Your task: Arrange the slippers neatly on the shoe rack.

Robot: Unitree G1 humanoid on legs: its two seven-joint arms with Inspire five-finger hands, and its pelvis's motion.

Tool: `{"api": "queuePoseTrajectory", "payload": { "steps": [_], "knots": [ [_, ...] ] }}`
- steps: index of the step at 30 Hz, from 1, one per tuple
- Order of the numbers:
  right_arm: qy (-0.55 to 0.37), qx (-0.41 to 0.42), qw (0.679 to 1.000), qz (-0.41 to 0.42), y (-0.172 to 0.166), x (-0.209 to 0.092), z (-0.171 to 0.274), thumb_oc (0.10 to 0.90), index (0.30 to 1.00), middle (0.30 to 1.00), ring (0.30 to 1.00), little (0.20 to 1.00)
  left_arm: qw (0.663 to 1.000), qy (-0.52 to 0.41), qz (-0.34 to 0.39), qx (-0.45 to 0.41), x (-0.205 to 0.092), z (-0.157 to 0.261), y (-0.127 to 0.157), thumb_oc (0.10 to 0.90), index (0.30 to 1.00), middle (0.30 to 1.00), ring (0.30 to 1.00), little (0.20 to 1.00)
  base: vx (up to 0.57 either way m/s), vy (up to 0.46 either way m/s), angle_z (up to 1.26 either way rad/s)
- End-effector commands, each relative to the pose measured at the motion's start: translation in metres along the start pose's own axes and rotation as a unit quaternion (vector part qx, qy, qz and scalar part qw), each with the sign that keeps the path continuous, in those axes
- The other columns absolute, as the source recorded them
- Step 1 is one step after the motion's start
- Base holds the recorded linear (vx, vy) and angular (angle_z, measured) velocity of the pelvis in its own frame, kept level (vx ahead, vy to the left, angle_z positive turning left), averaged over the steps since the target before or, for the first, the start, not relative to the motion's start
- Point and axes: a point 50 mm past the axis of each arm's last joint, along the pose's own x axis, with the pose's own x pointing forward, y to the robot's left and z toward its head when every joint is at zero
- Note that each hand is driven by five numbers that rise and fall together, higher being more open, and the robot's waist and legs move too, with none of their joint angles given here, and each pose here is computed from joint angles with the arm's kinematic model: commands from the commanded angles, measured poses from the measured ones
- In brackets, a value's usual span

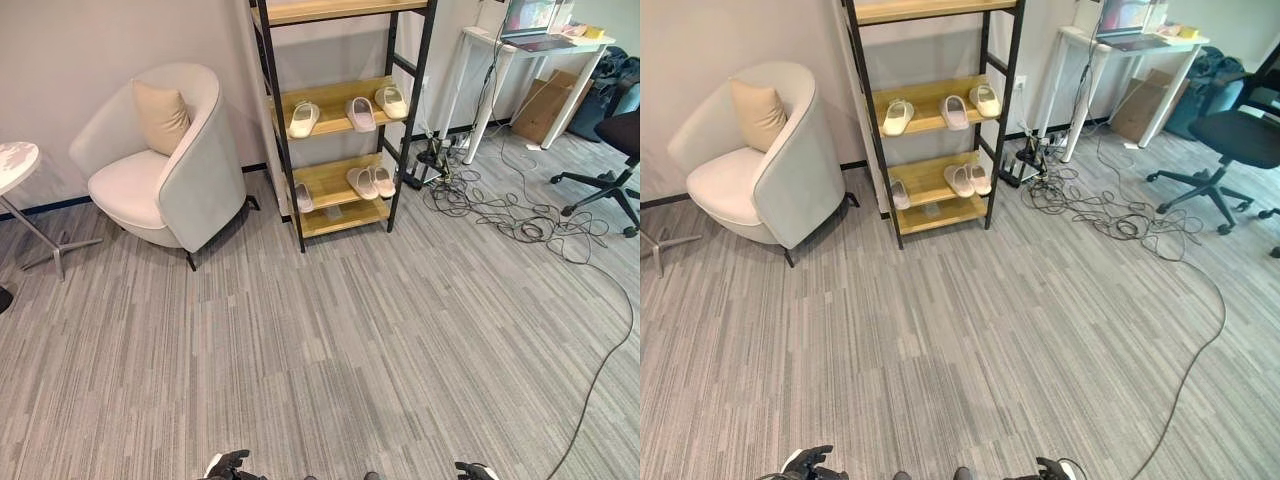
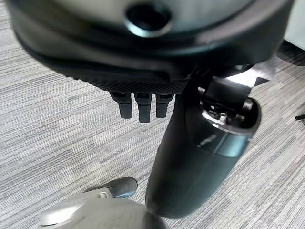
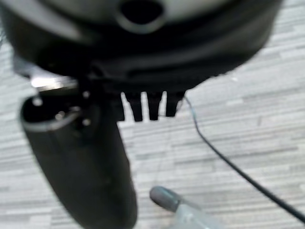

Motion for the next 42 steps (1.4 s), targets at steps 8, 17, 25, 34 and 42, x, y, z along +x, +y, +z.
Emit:
{"api": "queuePoseTrajectory", "payload": {
  "steps": [8,17,25,34,42],
  "knots": [
    [-0.013,-0.034,0.999,-0.031,-0.014,0.002,0.006,0.800,0.900,0.900,0.900,0.900,1.000,-0.026,0.013,0.009,0.004,0.020,0.001,0.800,0.900,0.900,0.900,0.900,0.01,-0.033,0.00],
    [-0.019,-0.041,0.998,-0.032,-0.013,0.002,0.009,0.800,0.900,0.900,0.900,0.900,0.999,-0.036,0.008,0.034,0.005,0.028,-0.003,0.800,0.900,0.900,0.900,0.900,0.01,-0.075,0.04],
    [-0.027,-0.048,0.998,-0.042,-0.020,0.004,0.017,0.800,0.900,0.900,0.900,0.900,0.998,-0.051,0.011,0.042,0.006,0.037,-0.003,0.800,0.900,0.900,0.900,0.900,0.04,-0.067,0.04],
    [-0.042,-0.070,0.996,-0.033,-0.014,0.004,0.026,0.800,0.900,0.900,0.900,0.900,0.998,-0.032,0.015,0.044,0.005,0.023,0.003,0.800,0.900,0.900,0.900,0.900,0.19,0.037,-0.09],
    [-0.049,-0.081,0.995,-0.007,-0.002,0.003,0.029,0.800,0.900,0.900,0.900,0.900,0.998,-0.023,0.029,0.045,0.004,0.017,0.018,0.800,0.900,0.900,0.900,0.900,0.19,0.086,-0.47]
  ]
}}
